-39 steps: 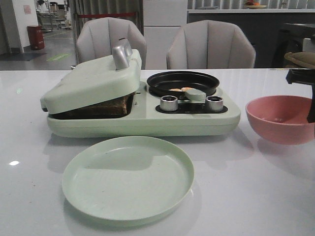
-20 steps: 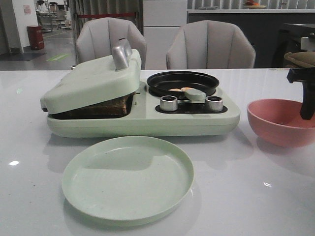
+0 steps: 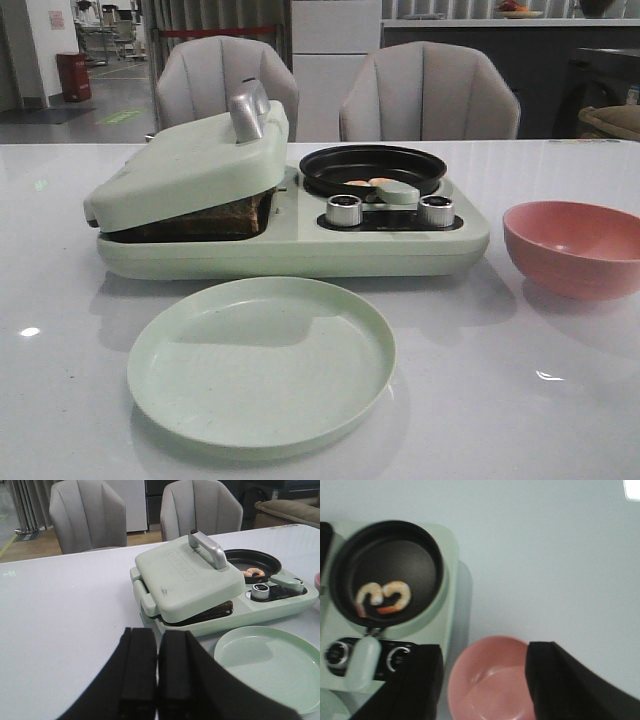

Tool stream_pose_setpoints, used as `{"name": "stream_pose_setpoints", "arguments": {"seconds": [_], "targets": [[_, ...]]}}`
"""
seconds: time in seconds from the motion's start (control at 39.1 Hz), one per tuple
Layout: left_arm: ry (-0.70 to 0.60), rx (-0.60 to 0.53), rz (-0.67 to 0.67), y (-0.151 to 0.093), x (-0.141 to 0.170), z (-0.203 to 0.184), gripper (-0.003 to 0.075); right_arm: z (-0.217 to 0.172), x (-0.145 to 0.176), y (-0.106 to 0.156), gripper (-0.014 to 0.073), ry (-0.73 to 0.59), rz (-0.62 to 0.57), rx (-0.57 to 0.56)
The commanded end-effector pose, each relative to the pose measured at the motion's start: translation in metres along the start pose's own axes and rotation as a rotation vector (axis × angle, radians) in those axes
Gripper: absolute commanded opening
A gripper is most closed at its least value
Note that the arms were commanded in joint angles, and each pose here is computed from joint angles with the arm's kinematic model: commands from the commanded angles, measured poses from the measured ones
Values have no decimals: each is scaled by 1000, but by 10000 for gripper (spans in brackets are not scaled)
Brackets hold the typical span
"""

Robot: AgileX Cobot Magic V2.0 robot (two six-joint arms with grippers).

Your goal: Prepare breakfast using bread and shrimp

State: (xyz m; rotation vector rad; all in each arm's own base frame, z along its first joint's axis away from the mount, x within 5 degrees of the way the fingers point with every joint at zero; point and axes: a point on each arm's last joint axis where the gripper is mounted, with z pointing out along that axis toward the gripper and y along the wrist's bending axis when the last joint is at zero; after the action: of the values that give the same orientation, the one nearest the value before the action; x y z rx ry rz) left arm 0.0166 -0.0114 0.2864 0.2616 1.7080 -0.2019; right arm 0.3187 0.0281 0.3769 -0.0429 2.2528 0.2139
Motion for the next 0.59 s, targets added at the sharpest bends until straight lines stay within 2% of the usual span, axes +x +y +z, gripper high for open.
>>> {"name": "stream_pose_setpoints", "arguments": {"seconds": [0.0, 0.15, 0.33, 0.56], "targets": [[-87, 4, -21, 0, -14, -2, 114, -51, -17, 17, 478, -202, -39, -40], [-87, 4, -21, 0, -14, -2, 114, -89, -2, 35, 478, -311, -75, -96], [-103, 2, -21, 0, -15, -2, 114, -116, 31, 49, 478, -456, -114, -165], [-103, 2, -21, 0, -15, -2, 114, -135, 93, 43, 478, -617, -112, -206]]}}
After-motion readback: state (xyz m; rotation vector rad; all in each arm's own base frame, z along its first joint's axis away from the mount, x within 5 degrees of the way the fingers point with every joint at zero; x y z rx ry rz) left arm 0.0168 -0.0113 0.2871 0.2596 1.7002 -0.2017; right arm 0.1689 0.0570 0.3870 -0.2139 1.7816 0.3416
